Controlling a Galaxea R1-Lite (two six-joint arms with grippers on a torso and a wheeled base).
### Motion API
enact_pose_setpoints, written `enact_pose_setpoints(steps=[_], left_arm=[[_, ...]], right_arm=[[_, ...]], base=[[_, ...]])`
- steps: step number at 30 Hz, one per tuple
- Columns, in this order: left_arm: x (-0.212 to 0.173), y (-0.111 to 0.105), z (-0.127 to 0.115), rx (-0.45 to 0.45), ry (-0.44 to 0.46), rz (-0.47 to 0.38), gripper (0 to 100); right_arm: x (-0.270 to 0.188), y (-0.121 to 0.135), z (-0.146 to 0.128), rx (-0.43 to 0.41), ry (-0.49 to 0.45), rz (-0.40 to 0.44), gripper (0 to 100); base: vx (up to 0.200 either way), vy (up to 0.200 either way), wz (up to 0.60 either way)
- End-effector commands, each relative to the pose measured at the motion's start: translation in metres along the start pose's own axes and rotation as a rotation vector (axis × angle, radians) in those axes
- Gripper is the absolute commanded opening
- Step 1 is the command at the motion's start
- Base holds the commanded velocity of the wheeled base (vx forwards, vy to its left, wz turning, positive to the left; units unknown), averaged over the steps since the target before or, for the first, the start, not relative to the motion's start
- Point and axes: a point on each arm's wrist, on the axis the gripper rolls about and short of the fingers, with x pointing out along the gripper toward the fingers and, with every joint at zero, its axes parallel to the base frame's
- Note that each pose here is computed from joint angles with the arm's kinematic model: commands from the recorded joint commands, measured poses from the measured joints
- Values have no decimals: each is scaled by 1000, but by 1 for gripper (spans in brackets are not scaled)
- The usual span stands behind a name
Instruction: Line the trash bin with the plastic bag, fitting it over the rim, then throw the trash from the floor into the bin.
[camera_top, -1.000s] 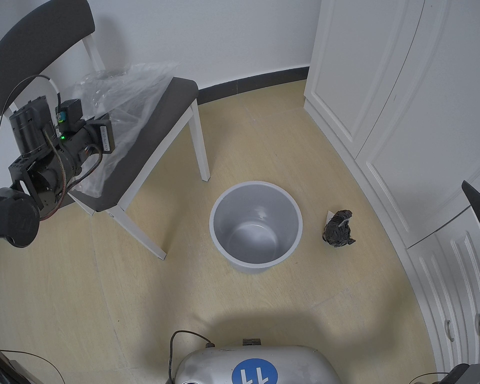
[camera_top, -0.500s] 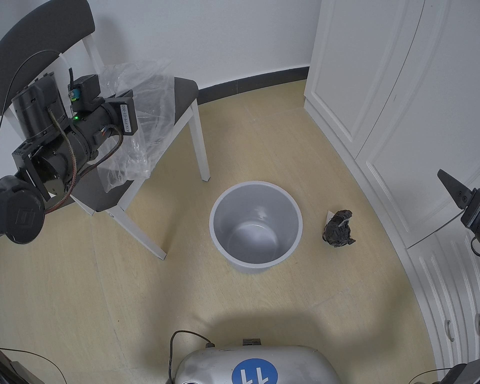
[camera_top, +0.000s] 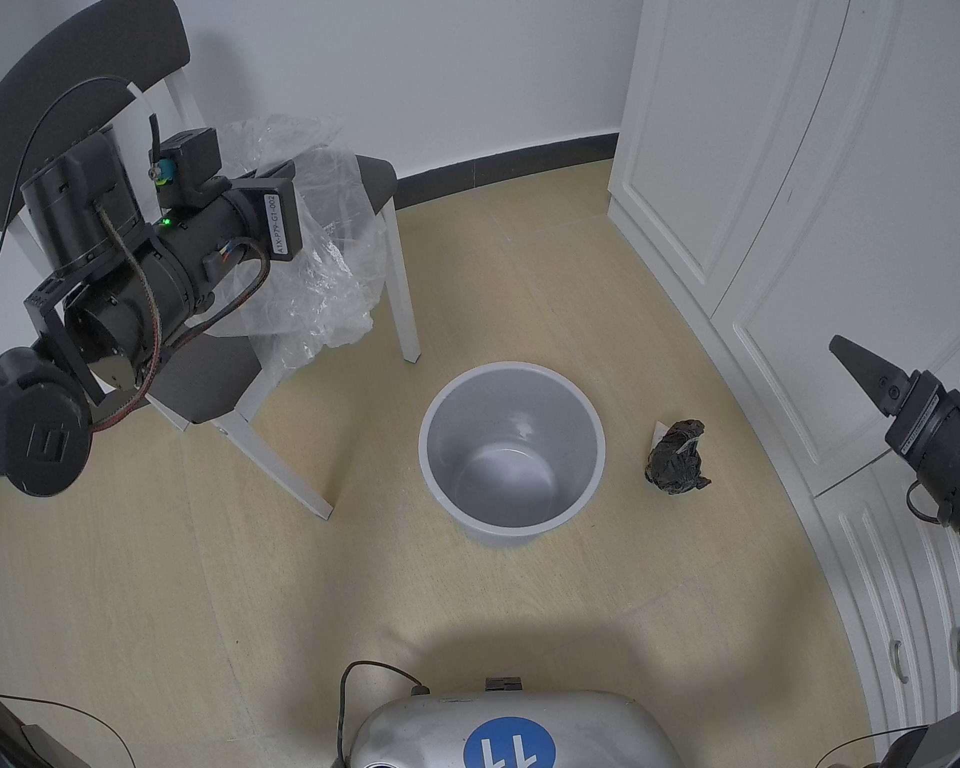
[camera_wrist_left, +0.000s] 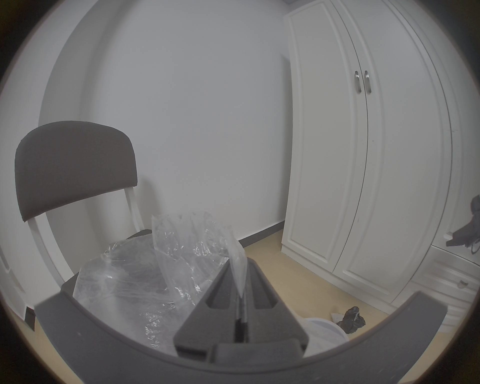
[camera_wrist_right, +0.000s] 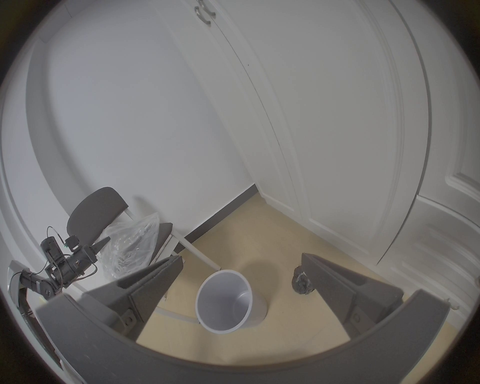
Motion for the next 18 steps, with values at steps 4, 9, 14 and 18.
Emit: enact_pose_setpoints(steps=[4, 9, 14, 18], left_arm=[[-5, -2, 18, 8, -29, -17, 0], [-14, -13, 25, -2, -23, -59, 0], [-18, -16, 33, -10, -41, -72, 0], [-22, -20, 33, -15, -41, -92, 0]], right_arm=[[15, 35, 20, 21, -23, 59, 100], [37, 52, 35, 3, 2, -1, 100], [42, 55, 36, 147, 50, -35, 100], [56, 57, 26, 163, 132, -92, 100]], base=[[0, 0, 0], [0, 0, 0], [0, 0, 0], [0, 0, 0]])
